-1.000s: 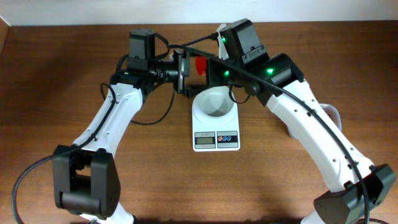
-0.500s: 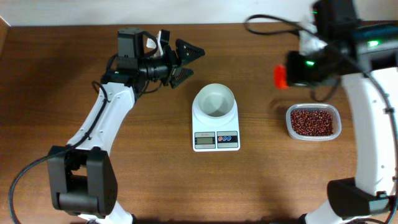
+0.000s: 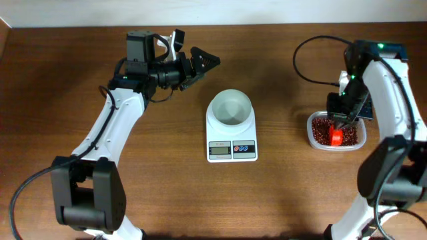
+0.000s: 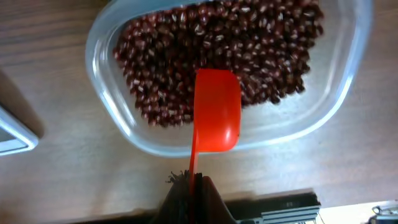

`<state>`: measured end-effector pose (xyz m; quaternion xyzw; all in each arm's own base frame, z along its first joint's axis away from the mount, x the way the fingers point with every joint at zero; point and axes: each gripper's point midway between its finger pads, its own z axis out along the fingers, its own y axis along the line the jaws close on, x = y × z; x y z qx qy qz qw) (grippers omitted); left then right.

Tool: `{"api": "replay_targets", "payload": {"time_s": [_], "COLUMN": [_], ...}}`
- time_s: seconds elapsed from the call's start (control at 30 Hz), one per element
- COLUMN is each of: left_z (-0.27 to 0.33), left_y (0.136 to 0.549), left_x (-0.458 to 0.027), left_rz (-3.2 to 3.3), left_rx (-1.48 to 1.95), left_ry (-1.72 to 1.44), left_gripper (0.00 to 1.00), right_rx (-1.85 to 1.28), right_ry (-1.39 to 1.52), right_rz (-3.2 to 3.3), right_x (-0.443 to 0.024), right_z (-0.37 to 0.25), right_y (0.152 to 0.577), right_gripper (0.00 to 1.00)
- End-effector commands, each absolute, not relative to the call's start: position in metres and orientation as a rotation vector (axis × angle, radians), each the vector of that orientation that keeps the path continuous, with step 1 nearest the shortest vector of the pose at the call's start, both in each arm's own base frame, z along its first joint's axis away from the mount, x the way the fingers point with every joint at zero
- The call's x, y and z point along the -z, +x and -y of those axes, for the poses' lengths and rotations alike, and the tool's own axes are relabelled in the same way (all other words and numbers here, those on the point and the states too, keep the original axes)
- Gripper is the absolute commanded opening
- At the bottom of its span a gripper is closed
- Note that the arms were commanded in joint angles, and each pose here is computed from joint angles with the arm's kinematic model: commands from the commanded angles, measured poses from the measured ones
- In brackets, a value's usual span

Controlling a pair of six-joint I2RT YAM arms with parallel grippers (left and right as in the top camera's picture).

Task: Scoop item into bowl and weigh 50g on scale
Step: 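Lower the scoop into the bean tub with the right gripper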

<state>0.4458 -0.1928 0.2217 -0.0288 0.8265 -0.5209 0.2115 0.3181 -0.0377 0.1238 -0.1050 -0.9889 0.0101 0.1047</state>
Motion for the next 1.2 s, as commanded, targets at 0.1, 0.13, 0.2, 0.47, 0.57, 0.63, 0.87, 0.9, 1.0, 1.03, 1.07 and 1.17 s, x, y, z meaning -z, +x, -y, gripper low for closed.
{"api": "replay_targets", "payload": {"time_s": [0.1, 0.13, 0.2, 0.47, 0.57, 0.63, 0.87, 0.9, 1.0, 1.03, 1.07, 1.17], "left_z": [0.189, 0.189, 0.187, 0.187, 0.187, 0.187, 0.187, 0.187, 0.187, 0.187, 0.186, 0.186], "left_y": [0.447, 0.447, 0.447, 0.447, 0.447, 0.447, 0.448, 0.448, 0.448, 0.448, 0.448, 0.448], "left_x": [-0.227, -0.226, -0.222, -0.222, -0.222, -0.222, -0.222, -0.222, -0.222, -0.222, -0.222, -0.222], "left_rz": [-2.276, -2.282, -2.298, -2.298, -2.298, -2.298, -2.298, -2.298, -2.298, -2.298, -2.299, -2.299], "left_rx": [1.394, 1.390, 1.372, 1.372, 1.372, 1.372, 1.368, 1.368, 1.368, 1.367, 1.364, 1.364], "left_ry": [-0.047, -0.054, -0.077, -0.077, -0.078, -0.077, -0.079, -0.079, -0.079, -0.080, -0.082, -0.082], "left_gripper": [0.99, 0.99, 0.99, 0.99, 0.99, 0.99, 0.99, 0.99, 0.99, 0.99, 0.99, 0.99], "right_rx": [-0.054, -0.054, -0.054, -0.095, -0.095, -0.096, -0.088, -0.089, -0.134, -0.133, -0.134, -0.127], "right_ry": [-0.302, -0.302, -0.300, -0.291, -0.291, -0.300, -0.306, -0.305, -0.309, -0.312, -0.313, -0.308], "right_rz": [2.883, 2.880, 2.863, 2.839, 2.832, 2.832, 2.847, 2.847, 2.876, 2.893, 2.898, 2.898], "right_x": [-0.095, -0.094, -0.085, -0.077, -0.077, -0.077, -0.072, -0.072, -0.085, -0.089, -0.090, -0.090], "right_z": [0.044, 0.044, 0.044, 0.048, 0.048, 0.047, 0.046, 0.046, 0.053, 0.053, 0.053, 0.051], "right_y": [0.328, 0.327, 0.322, 0.315, 0.313, 0.313, 0.316, 0.316, 0.322, 0.326, 0.327, 0.327], "right_gripper": [0.04, 0.04, 0.04, 0.39, 0.56, 0.57, 0.34, 0.32, 0.31, 0.31, 0.32, 0.32]}}
